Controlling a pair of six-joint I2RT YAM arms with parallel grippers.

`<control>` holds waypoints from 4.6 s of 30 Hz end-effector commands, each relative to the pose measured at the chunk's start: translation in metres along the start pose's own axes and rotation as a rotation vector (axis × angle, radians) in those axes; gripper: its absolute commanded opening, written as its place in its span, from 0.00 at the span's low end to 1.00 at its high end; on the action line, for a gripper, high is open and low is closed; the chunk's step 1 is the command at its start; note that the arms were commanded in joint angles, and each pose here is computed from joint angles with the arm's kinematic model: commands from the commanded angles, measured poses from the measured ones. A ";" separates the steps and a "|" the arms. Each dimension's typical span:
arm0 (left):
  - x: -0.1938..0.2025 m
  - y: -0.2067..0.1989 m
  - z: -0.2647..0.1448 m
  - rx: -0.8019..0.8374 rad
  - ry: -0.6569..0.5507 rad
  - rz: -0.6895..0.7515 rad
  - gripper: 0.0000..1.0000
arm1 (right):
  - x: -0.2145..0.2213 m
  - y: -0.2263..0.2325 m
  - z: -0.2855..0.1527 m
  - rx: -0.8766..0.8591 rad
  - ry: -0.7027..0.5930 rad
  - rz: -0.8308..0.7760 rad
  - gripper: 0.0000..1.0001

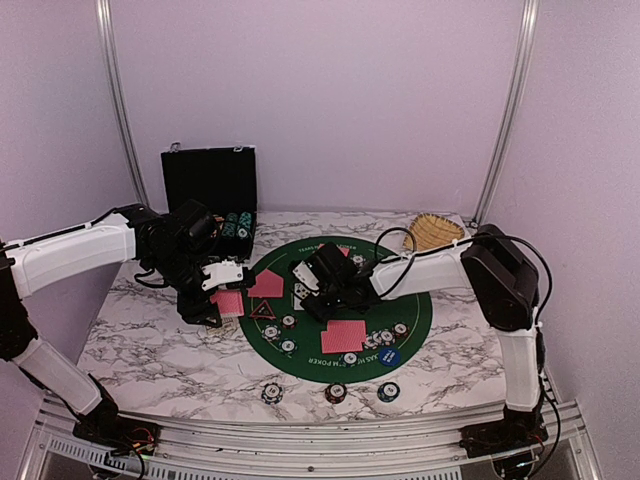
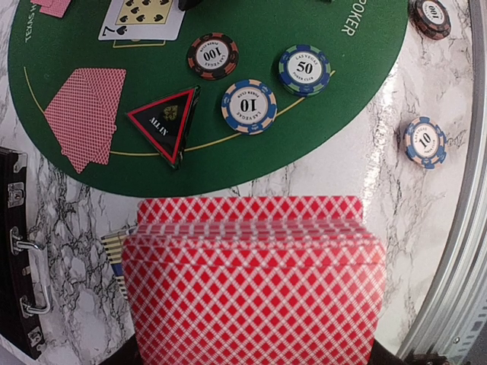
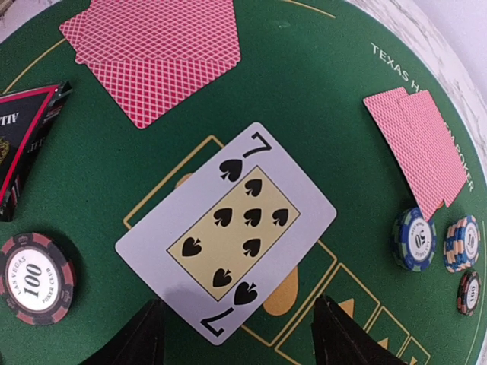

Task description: Distribute texas hold em gaming equipment

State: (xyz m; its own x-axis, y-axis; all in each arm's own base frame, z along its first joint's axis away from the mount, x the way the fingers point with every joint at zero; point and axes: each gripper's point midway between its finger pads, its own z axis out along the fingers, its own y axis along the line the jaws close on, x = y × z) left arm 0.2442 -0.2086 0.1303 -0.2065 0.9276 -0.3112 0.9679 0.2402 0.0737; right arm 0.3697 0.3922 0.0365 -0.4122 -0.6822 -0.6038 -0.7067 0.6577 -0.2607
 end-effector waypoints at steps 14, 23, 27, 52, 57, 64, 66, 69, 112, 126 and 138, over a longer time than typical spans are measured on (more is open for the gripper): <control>-0.011 -0.002 -0.016 0.013 -0.048 -0.003 0.08 | -0.075 -0.039 -0.119 -0.428 -0.266 0.763 0.99; -0.017 -0.001 -0.019 0.015 -0.066 -0.001 0.08 | -0.093 -0.004 -0.136 -0.771 -0.256 0.834 0.99; -0.020 -0.001 -0.019 0.020 -0.073 -0.003 0.08 | -0.096 0.029 -0.137 -0.906 -0.213 0.848 0.99; -0.027 -0.003 -0.018 0.022 -0.081 0.000 0.08 | -0.120 0.120 -0.138 -1.213 -0.155 0.883 0.99; -0.029 -0.003 -0.019 0.022 -0.085 0.003 0.08 | -0.126 0.124 -0.139 -1.235 -0.163 0.885 0.98; -0.032 -0.004 -0.018 0.030 -0.094 0.004 0.08 | -0.133 0.134 -0.134 -1.257 -0.146 0.888 0.97; -0.033 -0.005 -0.017 0.033 -0.092 0.005 0.08 | -0.135 0.138 -0.133 -1.271 -0.146 0.889 0.97; -0.035 -0.005 -0.018 0.034 -0.097 0.008 0.08 | -0.139 0.145 -0.132 -1.290 -0.141 0.887 0.96; -0.037 -0.006 -0.022 0.018 -0.102 0.034 0.06 | -0.130 0.128 -0.105 -1.273 -0.056 0.983 0.71; -0.036 -0.005 -0.019 0.017 -0.091 0.036 0.06 | -0.133 0.111 -0.135 -1.308 -0.114 0.973 0.55; -0.032 -0.005 -0.016 0.016 -0.078 0.037 0.06 | -0.131 0.106 -0.151 -1.307 -0.127 0.957 0.40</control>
State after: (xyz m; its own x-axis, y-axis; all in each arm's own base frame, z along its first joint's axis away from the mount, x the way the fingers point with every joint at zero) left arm 0.2431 -0.2345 0.1502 -0.1726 0.9115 -0.3734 0.9764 0.2084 0.0574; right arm 0.2638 0.5097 0.1749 -0.9742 -0.1359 -0.1802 -0.1939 0.0950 0.9764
